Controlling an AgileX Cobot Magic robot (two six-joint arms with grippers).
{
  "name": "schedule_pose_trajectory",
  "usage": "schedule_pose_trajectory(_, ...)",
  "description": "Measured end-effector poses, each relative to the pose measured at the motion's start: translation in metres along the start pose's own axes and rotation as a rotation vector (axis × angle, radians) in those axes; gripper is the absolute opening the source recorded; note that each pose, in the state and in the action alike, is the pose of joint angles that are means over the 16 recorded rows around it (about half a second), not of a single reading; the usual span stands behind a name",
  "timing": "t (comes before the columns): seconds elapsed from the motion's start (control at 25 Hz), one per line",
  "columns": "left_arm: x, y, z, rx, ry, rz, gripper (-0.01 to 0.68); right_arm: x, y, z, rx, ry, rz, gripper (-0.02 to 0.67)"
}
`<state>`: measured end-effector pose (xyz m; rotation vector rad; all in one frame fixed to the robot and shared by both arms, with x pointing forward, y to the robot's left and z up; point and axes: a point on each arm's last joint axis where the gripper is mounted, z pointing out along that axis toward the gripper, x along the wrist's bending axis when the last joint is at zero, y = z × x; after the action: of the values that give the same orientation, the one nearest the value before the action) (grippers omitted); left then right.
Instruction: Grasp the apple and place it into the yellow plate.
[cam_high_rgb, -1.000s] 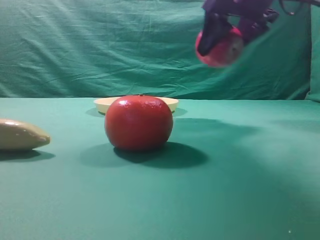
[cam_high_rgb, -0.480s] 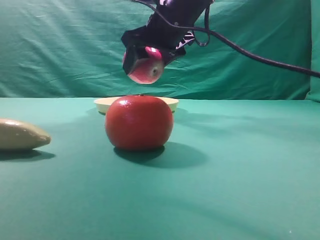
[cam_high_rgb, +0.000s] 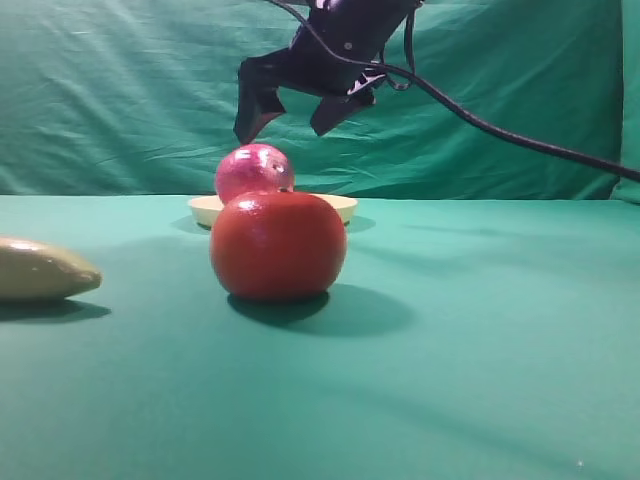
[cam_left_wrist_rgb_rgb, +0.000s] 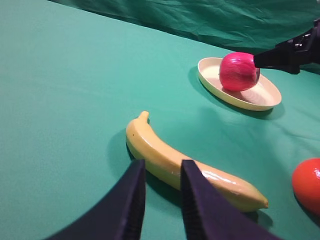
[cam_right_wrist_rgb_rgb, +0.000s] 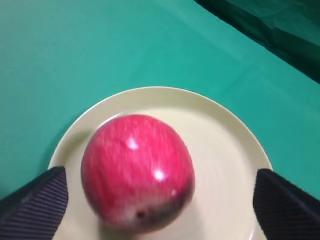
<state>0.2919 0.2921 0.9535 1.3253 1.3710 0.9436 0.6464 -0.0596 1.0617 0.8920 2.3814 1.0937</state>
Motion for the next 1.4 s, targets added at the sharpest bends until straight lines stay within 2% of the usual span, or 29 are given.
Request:
schedule_pose_trajectory(0.24, 0.000, 0.000, 0.000, 0.000, 0.000, -0.001, 0.157, -0.012, 0.015, -0.077, 0.035, 0.001, 0.055, 0.125)
schedule_pose_trajectory(0.36, 0.000, 0.000, 0.000, 0.000, 0.000, -0.001, 0.157, -0.014, 0.018, -0.118, 0.044, -0.018, 0.090, 0.044)
schedule_pose_trajectory(0.44, 0.000, 0.000, 0.000, 0.000, 0.000, -0.001, 0.157, -0.013, 0.019, -0.146, 0.043, -0.037, 0.113, 0.014)
schedule_pose_trajectory(0.64, 0.000, 0.000, 0.000, 0.000, 0.000, -0.001, 0.157, -0.002, 0.013, -0.211, 0.013, -0.090, 0.153, 0.000)
schedule_pose_trajectory(0.88, 0.000, 0.000, 0.000, 0.000, 0.000, -0.001, 0.157, 0.026, -0.010, -0.276, -0.057, -0.139, 0.162, 0.000)
schedule_pose_trajectory(1.4, 0.000, 0.000, 0.000, 0.000, 0.000, -0.001, 0.157, 0.085, -0.097, -0.352, -0.168, -0.176, 0.154, 0.000)
